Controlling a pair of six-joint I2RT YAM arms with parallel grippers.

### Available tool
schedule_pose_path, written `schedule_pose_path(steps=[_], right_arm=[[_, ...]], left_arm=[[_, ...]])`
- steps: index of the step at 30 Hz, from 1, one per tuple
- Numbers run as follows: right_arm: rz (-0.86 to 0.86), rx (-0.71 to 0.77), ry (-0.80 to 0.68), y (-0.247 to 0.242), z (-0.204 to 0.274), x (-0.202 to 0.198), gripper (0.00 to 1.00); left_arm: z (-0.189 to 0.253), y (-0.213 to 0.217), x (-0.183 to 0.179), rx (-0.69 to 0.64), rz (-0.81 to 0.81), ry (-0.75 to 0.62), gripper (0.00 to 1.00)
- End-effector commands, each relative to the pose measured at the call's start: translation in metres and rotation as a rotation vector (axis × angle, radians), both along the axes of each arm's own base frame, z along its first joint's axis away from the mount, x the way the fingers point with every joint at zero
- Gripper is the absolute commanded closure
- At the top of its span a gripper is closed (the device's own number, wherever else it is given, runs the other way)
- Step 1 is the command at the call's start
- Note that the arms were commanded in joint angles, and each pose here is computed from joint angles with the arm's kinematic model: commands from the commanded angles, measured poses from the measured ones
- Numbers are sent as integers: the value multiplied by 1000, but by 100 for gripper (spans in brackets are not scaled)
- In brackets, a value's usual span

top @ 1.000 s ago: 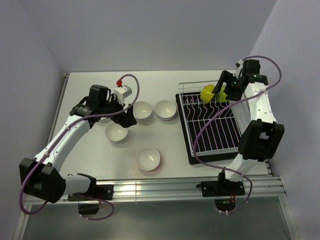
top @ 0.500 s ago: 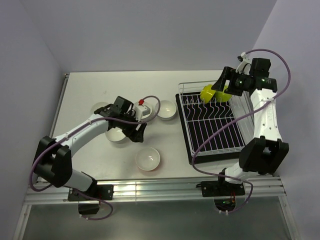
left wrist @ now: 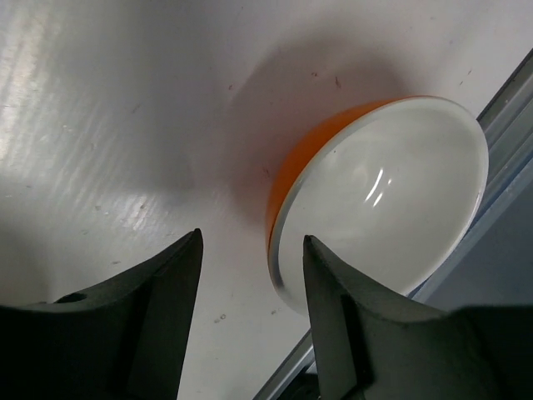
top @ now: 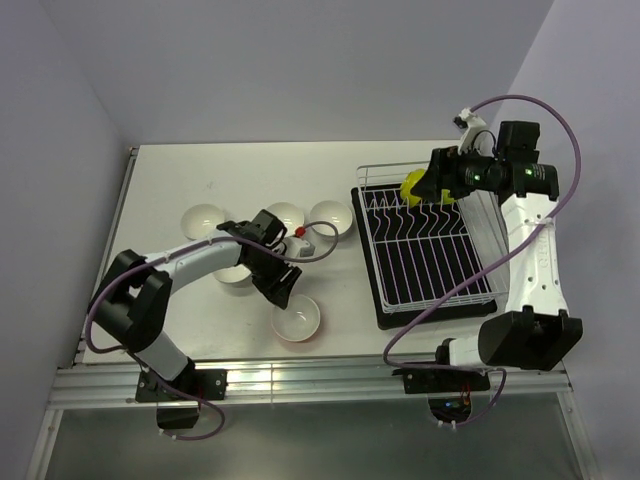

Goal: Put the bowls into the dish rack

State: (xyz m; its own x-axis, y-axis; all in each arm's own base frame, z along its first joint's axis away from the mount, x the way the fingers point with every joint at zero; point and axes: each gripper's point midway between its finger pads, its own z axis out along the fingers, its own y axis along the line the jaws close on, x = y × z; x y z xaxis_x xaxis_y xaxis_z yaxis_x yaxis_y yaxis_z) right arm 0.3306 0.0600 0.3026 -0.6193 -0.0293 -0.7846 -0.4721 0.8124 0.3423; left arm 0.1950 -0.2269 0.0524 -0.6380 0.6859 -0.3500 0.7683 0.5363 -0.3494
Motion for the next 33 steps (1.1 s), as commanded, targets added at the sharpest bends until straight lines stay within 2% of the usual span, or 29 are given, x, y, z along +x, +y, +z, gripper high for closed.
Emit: schedule_pose_path(steps=[1, 7, 9, 10, 13, 16, 17, 19, 25, 27, 28, 33], right_arm=[[112, -78, -74, 9, 12, -19, 12], [190, -225, -139, 21, 12, -36, 12], [215, -247, -166, 30, 13, -41, 12], [222, -259, -175, 33, 13, -42, 11], [247, -271, -214, 38, 16, -48, 9], [263, -304, -253, 36, 21, -49, 5], [266, -322, -276, 35, 29, -49, 5], [298, -364, -295, 31, 33, -53, 3], [528, -463, -405, 40, 48, -92, 0], [615, -490, -442, 54, 45, -107, 0], [649, -506, -468, 58, 44, -111, 0], [823, -513, -617, 87, 36, -137, 0]], left_arm=[[-5, -2, -8, 3, -30, 42, 44], [-19, 0, -8, 53, -36, 59, 49], [-21, -1, -9, 58, -41, 66, 54], [-21, -2, -9, 57, -40, 66, 61], [-18, -5, -8, 51, -38, 79, 72], [-11, -10, -10, 32, -40, 106, 95], [-7, -15, -13, 11, -43, 129, 98], [2, -20, -14, -7, -43, 160, 100], [53, -56, -27, -221, -101, 308, 100], [69, -63, -39, -295, -140, 393, 100], [77, -67, -37, -328, -165, 394, 100], [109, -72, -58, -433, -215, 565, 100]])
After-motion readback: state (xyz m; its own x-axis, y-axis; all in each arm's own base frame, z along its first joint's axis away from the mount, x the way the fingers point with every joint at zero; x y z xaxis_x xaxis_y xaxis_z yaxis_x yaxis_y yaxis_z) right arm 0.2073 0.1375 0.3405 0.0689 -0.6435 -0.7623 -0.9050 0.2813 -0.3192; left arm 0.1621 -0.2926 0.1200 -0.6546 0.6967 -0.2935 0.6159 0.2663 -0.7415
